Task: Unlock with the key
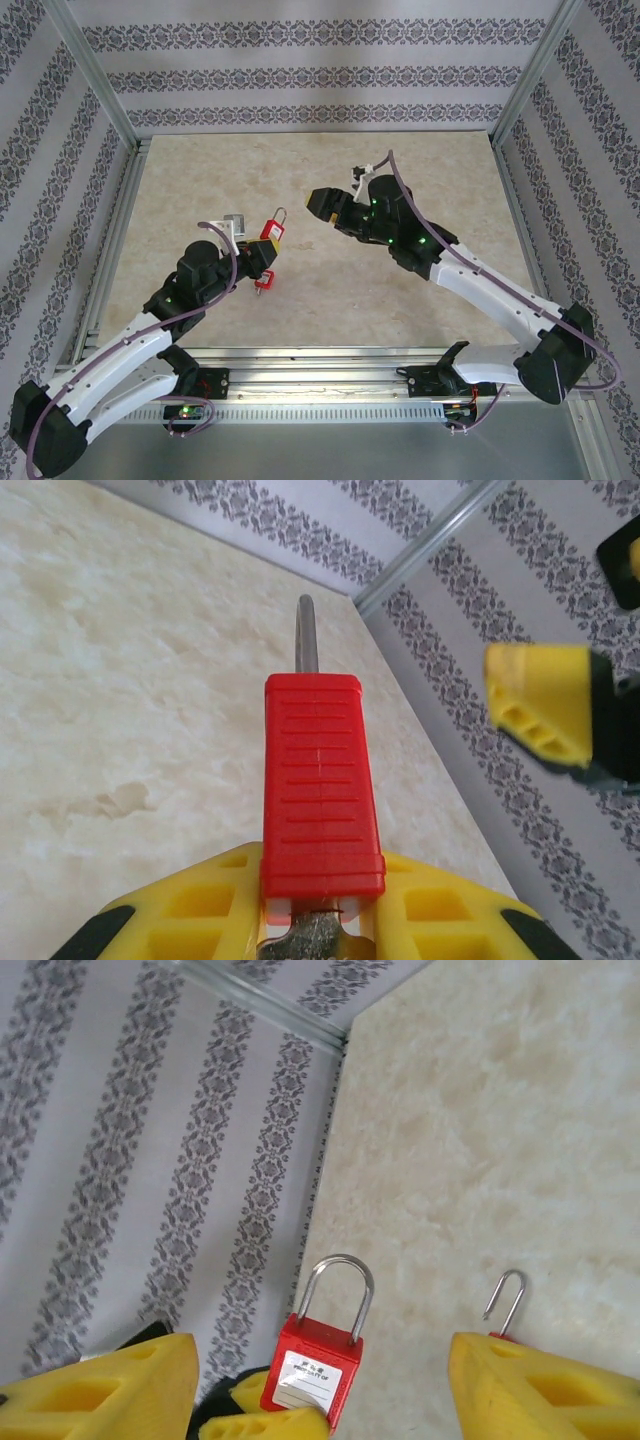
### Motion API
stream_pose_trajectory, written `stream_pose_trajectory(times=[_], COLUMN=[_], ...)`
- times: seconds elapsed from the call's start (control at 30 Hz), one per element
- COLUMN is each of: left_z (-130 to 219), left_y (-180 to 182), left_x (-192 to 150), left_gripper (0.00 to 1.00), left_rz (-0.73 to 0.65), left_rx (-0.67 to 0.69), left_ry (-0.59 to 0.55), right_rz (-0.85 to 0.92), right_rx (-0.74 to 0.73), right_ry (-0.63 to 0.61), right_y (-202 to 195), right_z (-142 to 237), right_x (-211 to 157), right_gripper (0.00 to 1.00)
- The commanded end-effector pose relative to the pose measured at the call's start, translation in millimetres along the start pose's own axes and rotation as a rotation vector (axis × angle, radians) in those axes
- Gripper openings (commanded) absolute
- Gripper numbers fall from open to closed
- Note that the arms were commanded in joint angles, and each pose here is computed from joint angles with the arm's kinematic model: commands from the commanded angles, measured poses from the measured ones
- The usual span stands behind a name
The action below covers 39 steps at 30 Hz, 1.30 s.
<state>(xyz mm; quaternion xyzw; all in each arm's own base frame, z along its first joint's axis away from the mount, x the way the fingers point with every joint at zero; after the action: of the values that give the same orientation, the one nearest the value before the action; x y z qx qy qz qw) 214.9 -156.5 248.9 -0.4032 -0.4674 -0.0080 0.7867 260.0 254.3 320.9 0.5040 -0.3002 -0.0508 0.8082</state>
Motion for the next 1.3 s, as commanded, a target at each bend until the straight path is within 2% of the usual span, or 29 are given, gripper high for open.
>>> stream_pose_trajectory(times=[0.0, 0.17, 0.3, 0.53, 0.77, 1.0, 1.13, 1.27], left_z=[4, 8, 8, 1, -3, -2, 0, 0], left_y=[-19, -33, -36, -32, -34, -36, -39, -39], left_x=[10, 13, 13, 9, 10, 7, 8, 7], left_gripper=[0.00, 0.00, 0.00, 0.00, 0.00, 0.00, 0.00, 0.00], left_rz=[-0.018, -0.059, -0.062, -0.059, -0.057, -0.052, -0.057, -0.058], left_rx=[-0.117, -0.166, -0.186, -0.175, -0.201, -0.231, -0.247, -0.251], left_ry=[0.068, 0.170, 0.202, 0.226, 0.229, 0.245, 0.245, 0.251], right_rz=[0.233, 0.326, 0.366, 0.374, 0.351, 0.322, 0.312, 0.308], right_rx=[0.060, 0.101, 0.153, 0.244, 0.259, 0.274, 0.274, 0.274], right_ry=[0.118, 0.170, 0.209, 0.167, 0.187, 0.177, 0.171, 0.165], right_y=[-11, -35, -38, -33, -39, -41, -44, -45], right_z=[-5, -14, -19, -11, -19, -24, -23, -21], right_x=[-15, -20, -27, -29, -32, -26, -24, -22], right_gripper=[0.64, 0.56, 0.53, 0.52, 0.48, 0.31, 0.27, 0.18])
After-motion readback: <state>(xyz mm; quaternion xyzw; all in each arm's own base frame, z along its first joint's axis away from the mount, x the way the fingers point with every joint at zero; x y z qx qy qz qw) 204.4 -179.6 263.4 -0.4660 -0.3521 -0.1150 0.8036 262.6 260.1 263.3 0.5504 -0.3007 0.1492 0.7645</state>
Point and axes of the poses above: each hand's point on the last joint's axis, 136 mm out from that joint toward the fingers, its own z axis back along the fingers, its own y axis along the line the jaws close on, x = y × z, the point moved 6 cm from there along z, back along the fingers, and after that the axes turned 2 degrees about -z, right-handed, at the moved point
